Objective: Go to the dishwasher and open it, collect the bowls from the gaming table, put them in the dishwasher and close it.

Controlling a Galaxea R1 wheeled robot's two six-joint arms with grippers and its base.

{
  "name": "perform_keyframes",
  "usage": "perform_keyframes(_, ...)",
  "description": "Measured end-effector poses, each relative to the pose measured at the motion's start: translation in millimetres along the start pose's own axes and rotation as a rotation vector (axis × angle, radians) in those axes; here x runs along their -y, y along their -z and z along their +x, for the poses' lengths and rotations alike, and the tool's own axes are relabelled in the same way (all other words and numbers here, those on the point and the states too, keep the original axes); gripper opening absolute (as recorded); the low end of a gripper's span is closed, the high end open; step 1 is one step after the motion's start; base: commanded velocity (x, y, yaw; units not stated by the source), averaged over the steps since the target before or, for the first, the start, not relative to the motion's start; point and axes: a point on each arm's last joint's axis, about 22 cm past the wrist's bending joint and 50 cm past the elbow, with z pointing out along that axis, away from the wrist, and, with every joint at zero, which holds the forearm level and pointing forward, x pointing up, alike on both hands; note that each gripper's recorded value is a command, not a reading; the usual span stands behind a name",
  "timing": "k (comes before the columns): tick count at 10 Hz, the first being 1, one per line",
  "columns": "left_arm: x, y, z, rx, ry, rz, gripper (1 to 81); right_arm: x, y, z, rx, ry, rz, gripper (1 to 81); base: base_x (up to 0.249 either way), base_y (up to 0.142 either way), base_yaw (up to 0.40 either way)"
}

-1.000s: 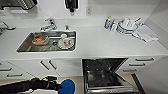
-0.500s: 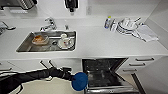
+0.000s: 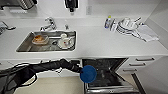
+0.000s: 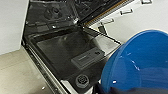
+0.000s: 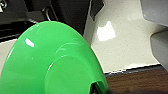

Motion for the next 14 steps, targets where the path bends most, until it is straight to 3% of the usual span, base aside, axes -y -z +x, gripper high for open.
perform_keyframes(3, -58.7, -32.4, 1.9, 0.041, -0.017, -0.072, 1.0, 9.4, -3.7, 1.5, -0.002, -0.003, 0.015, 1.0, 0.000, 0.000, 0.000)
perform_keyframes(5, -103.8, -54.5, 6.3, 0.061, -0.055, -0.123, 1.0, 10.2, -3.5, 1.6, -0.002, -0.003, 0.017, 1.0, 0.000, 0.000, 0.000)
perform_keyframes(6, -121.6, -62.5, 5.8, 0.071, -0.060, -0.144, 1.0, 10.2, -3.5, 1.6, -0.002, -0.003, 0.017, 1.0, 0.000, 0.000, 0.000)
perform_keyframes(7, -127.2, -65.7, 4.8, 0.074, -0.060, -0.152, 1.0, 9.7, -3.4, 3.1, -0.003, -0.002, 0.016, 1.0, 0.000, 0.000, 0.000)
perform_keyframes(8, -119.1, -63.5, 4.8, 0.070, -0.041, -0.143, 81.1, 8.5, -3.0, 5.8, -0.006, -0.001, 0.015, 1.0, 0.000, 0.000, 0.000)
perform_keyframes(10, -84.7, -50.4, 3.4, 0.056, -0.003, -0.102, 81.1, 6.5, -1.8, 10.1, -0.013, -0.002, 0.013, 1.0, 0.000, 0.000, 0.000)
perform_keyframes(14, -48.9, -32.8, -25.6, 0.067, 0.042, -0.081, 81.1, -13.3, 23.1, 24.8, -0.037, -0.005, 0.004, 1.0, 0.000, 0.000, 0.000)
